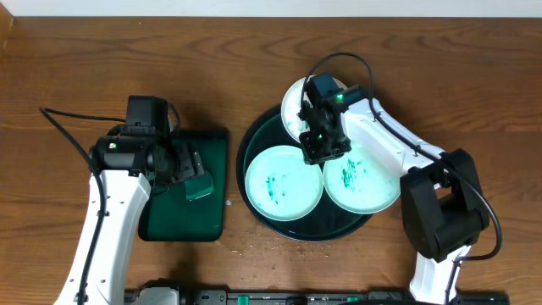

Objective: Clean dirty plates on tray and stack at the side
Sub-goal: 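Reach the right gripper to the top plate and grip its rim, then lower the left gripper, grasp the green sponge and lift it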

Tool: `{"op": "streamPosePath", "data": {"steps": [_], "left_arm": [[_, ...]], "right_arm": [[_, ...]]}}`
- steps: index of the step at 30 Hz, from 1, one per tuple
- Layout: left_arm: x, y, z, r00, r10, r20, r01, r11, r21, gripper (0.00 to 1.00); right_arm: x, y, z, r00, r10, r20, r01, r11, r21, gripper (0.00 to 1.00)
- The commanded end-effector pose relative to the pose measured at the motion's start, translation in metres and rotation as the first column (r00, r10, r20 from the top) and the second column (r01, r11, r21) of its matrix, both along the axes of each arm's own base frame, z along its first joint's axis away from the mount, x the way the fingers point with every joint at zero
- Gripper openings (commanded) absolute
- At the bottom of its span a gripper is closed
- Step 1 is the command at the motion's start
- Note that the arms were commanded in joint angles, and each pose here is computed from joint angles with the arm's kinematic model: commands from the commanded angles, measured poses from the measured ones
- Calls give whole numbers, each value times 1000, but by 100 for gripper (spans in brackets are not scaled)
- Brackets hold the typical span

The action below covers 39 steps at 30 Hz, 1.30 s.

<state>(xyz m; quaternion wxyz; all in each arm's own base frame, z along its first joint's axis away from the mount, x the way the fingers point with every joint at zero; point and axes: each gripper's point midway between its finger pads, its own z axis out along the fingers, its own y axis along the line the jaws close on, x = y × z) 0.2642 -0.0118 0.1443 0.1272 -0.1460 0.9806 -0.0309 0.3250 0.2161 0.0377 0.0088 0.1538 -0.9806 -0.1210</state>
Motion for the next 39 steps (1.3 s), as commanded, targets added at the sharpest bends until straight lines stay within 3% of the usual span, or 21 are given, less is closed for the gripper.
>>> {"op": "streamPosePath", "data": {"steps": [1,9,11,14,32,33,35,39], "left_arm": [[5,0,6,1000,11,19,-11,1000,-2,86],[5,0,6,1000,11,20,-11,1000,-2,86],[5,1,6,1000,11,19,-11,1000,-2,86],[5,1,6,1000,11,19,-11,1000,-2,86],[7,0,7,999,11,31,-11,1000,-2,86],[7,0,7,999,11,30,-11,1000,-2,85],[8,1,6,999,11,31,-11,1000,0,71],[14,10,4,999,26,38,-28,998,55,71]], "right_arm": [[-9,0,-11,1000,3,-24,-3,1000,-6,33],[-14,-2,-28,1000,-2,-24,1,1000,-2,31],[-13,-2,-28,1000,-2,-18,2,1000,1,23],[-13,-1,-28,1000,-5,-17,5,1000,2,2],[-12,0,-28,1000,-17,-16,17,1000,3,1],[-12,0,-28,1000,-15,-16,15,1000,3,1],[-13,1,-28,1000,-12,-15,12,1000,3,1],[-13,1,-28,1000,-11,-17,11,1000,2,1]]}}
